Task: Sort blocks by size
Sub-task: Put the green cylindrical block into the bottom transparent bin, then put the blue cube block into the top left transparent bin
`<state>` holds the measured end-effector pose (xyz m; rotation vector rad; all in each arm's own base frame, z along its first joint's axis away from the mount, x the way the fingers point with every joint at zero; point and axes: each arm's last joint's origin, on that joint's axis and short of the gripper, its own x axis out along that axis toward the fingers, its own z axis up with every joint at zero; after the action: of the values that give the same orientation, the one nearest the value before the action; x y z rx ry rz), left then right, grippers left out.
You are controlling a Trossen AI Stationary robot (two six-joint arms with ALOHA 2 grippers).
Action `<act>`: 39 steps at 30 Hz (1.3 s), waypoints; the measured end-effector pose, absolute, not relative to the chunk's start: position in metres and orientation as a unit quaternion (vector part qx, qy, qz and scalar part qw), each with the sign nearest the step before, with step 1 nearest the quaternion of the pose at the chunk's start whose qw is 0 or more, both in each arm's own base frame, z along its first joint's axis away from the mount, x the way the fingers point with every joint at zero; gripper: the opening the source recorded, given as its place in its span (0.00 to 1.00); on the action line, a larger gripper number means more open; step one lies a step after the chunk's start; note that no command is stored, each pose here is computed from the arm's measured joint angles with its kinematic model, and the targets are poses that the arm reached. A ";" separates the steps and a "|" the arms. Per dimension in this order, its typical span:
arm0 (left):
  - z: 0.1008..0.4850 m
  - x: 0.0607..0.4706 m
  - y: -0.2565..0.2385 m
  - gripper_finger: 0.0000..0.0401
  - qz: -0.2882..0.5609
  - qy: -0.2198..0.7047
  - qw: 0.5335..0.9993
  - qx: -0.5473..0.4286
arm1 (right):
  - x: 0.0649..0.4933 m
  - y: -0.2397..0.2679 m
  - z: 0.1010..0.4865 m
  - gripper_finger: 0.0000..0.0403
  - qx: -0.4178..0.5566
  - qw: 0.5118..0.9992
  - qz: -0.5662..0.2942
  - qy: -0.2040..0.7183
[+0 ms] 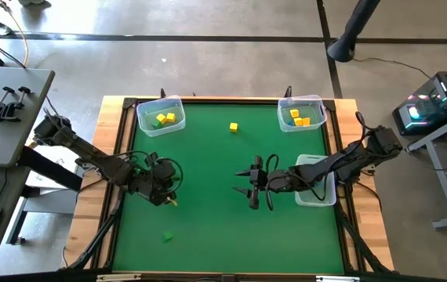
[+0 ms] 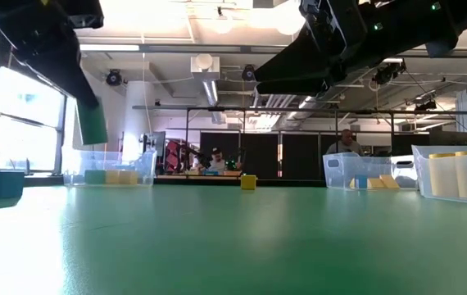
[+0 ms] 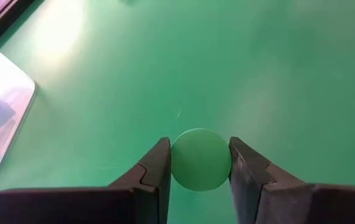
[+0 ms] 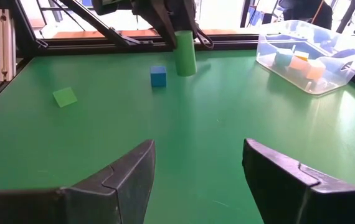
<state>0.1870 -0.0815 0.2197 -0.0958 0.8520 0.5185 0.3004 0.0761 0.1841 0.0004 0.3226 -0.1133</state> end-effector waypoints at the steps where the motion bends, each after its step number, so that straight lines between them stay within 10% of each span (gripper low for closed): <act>1: 0.220 0.187 -0.081 0.23 0.249 0.411 0.876 -0.046 | 0.300 0.076 0.184 0.57 0.000 0.985 -0.056 0.160; 20: 0.179 0.167 -0.058 0.23 0.295 0.524 0.788 -0.133 | 0.300 0.076 0.183 0.57 0.002 0.984 -0.057 0.167; 39: 0.210 0.167 -0.056 0.50 0.288 0.549 0.760 -0.196 | 0.300 0.076 0.183 0.57 0.006 0.984 -0.058 0.167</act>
<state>0.1674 -0.0564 0.2099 -0.4272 1.1956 0.6267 0.2999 0.0759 0.1829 0.0115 0.3363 -0.1159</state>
